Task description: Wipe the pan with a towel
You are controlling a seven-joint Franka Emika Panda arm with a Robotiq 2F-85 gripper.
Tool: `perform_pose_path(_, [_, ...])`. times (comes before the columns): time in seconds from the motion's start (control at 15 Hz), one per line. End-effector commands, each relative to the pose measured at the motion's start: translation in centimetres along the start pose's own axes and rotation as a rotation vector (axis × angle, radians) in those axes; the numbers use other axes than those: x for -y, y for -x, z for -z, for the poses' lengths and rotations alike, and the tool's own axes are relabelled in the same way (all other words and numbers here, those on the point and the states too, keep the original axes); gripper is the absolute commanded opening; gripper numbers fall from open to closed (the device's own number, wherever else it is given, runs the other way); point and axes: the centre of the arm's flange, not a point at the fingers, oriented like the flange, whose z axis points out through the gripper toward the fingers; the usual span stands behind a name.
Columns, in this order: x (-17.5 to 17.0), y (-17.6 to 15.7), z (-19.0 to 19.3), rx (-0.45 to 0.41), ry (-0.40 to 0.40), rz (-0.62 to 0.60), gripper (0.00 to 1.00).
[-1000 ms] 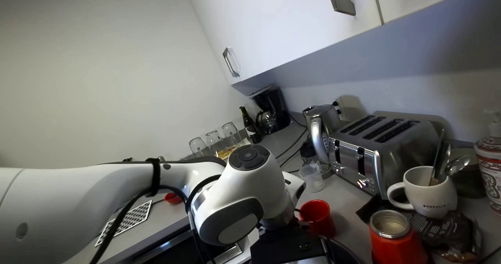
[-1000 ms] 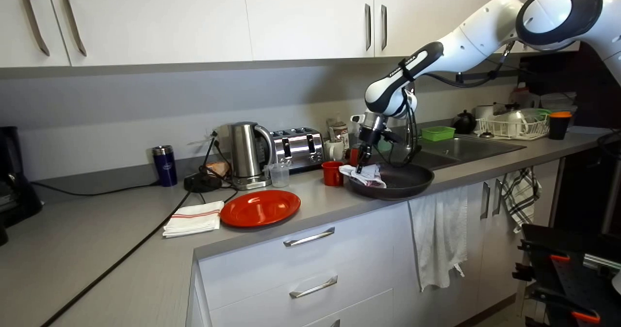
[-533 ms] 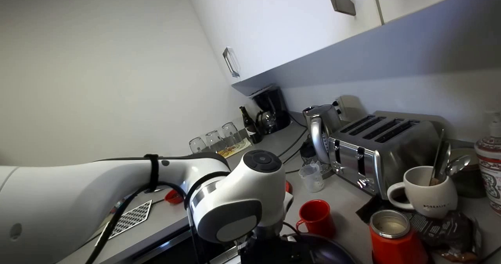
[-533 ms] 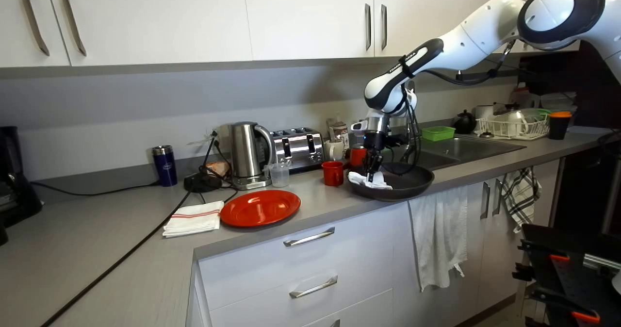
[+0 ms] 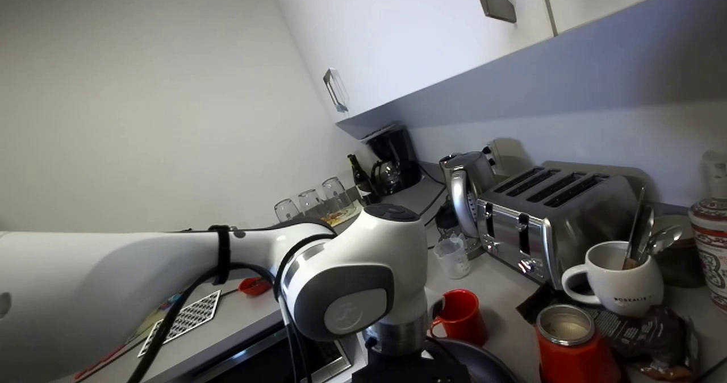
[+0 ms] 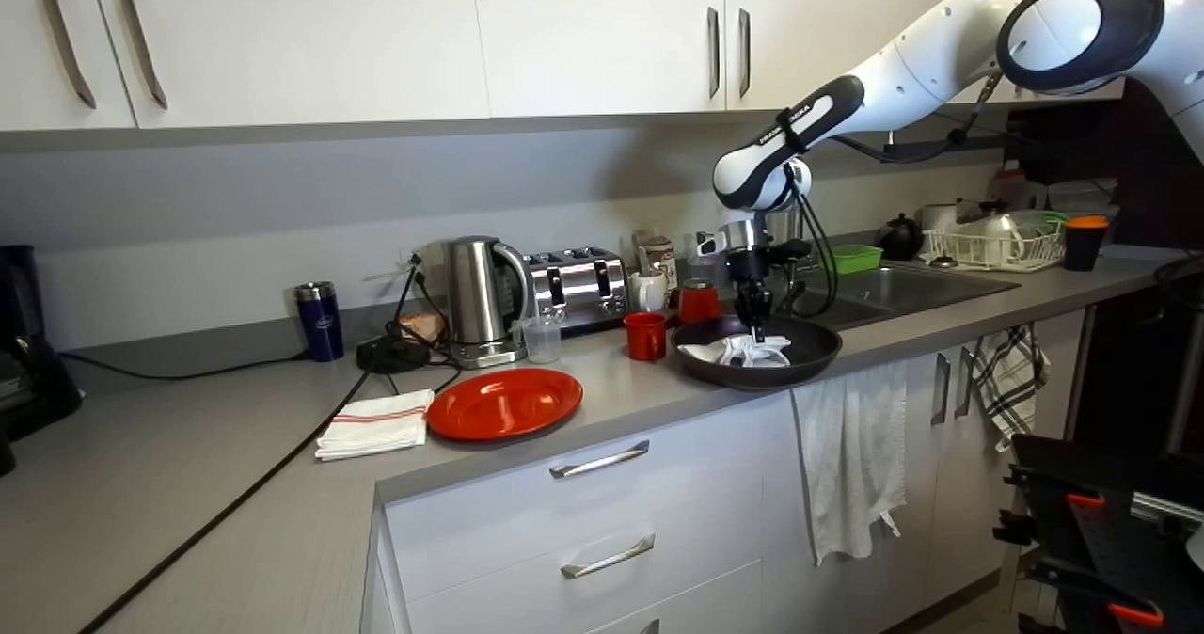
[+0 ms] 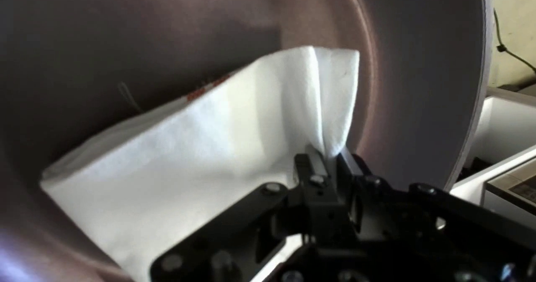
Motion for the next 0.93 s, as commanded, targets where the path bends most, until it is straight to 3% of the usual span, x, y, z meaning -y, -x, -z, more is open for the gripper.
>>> perform_pose_path(0.0, [-1.1,0.4,2.2,0.058,0.087,-0.095,0.06])
perform_pose_path(0.27, [-0.8,-0.2,3.3,0.015,0.153,-0.055,0.06])
perform_pose_path(0.87, [6.5,-8.6,7.2,-0.127,0.349,0.151,0.06])
